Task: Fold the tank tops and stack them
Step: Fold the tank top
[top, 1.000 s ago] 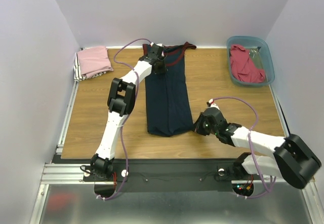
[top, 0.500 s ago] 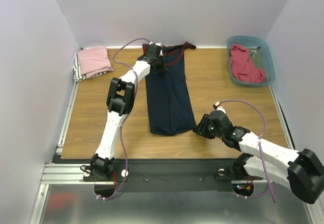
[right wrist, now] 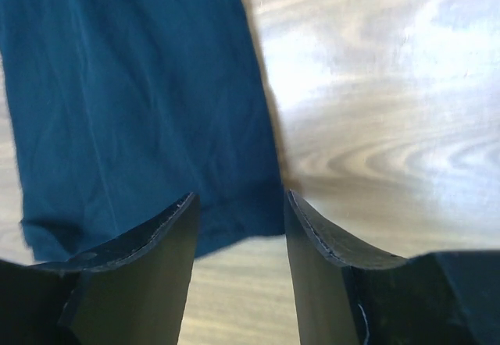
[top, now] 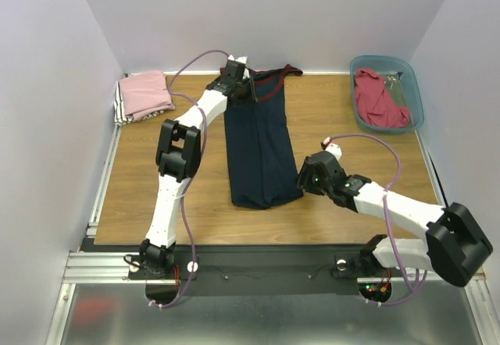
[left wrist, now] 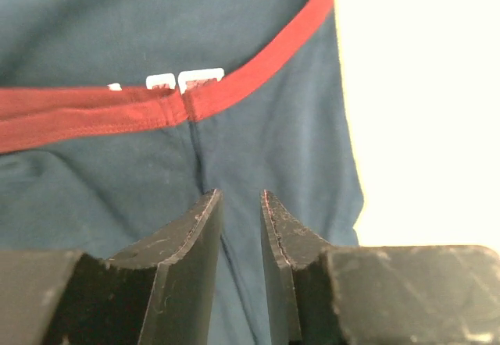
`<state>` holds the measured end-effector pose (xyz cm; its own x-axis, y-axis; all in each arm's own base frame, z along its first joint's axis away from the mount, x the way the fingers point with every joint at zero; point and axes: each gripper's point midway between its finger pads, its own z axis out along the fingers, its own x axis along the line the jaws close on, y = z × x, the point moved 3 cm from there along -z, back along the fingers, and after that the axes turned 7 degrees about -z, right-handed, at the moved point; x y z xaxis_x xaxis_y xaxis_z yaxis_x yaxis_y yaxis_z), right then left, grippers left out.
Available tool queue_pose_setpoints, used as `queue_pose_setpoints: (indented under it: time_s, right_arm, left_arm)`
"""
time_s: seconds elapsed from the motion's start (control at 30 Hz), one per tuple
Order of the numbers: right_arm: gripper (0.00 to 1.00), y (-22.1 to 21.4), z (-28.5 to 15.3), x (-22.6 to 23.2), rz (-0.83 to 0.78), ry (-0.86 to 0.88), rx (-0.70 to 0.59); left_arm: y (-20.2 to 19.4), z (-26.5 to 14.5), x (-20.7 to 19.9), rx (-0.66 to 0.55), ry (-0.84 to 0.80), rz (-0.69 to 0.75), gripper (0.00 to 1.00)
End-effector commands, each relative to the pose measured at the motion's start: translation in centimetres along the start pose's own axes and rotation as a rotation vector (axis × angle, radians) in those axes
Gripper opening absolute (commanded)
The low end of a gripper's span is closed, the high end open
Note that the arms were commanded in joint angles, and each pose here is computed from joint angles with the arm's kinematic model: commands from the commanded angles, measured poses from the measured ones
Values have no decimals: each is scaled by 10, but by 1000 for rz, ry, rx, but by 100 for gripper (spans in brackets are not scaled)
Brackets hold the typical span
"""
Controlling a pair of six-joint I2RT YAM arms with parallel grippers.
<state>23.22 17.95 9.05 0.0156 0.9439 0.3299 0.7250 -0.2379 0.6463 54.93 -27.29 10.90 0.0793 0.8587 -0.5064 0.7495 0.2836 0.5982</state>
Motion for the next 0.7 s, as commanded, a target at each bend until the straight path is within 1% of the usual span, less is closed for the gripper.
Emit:
queue_pose_setpoints:
  time_s: [0.0,0.03,0.13,0.17,0.2,0.23,0.27,0.3,0.37,0.4,0.57,0.6,0.67]
  right_arm:
    - [54,23,6,5,-47,-45,-81]
    - [54,23,9,5,-56,-54,-77]
    - [55,25,16,7,-80,-66,-76]
    - [55,24,21,8,-97,-71,-65]
    - [55,24,23,8,-103,-74,-63]
    - [55,24,25,10,-106,-73,-62]
    - [55,23,28,11,-117,-72,-54]
    - [55,22,30,11,-119,-74,-47]
    - [54,18,32,11,-123,-66,-30]
    - [54,13,32,9,-122,-63,-14]
    - [52,-5,25,1,-105,-38,25]
    - [52,-8,23,2,-104,-22,35]
    - [51,-16,22,-2,-105,-15,56]
  left_arm:
    - [66,-78,-53,-214,-82,44,37]
    - [63,-80,-56,-212,-84,47,37]
    - [38,-82,-75,-169,-115,64,36]
    - [18,-78,-85,-135,-130,78,36]
    - [14,-75,-82,-124,-127,73,35]
    - [-5,-71,-93,-94,-141,75,34]
    - [-21,-63,-92,-67,-141,75,33]
    - [-37,-58,-102,-47,-158,74,32]
    - [-60,-50,-108,-5,-174,77,30]
    - [-83,-42,-111,36,-171,88,28]
    - [-132,-20,-113,115,-154,88,22]
    - [-139,-15,-108,130,-143,82,18]
    - [-144,-12,-106,135,-135,71,16]
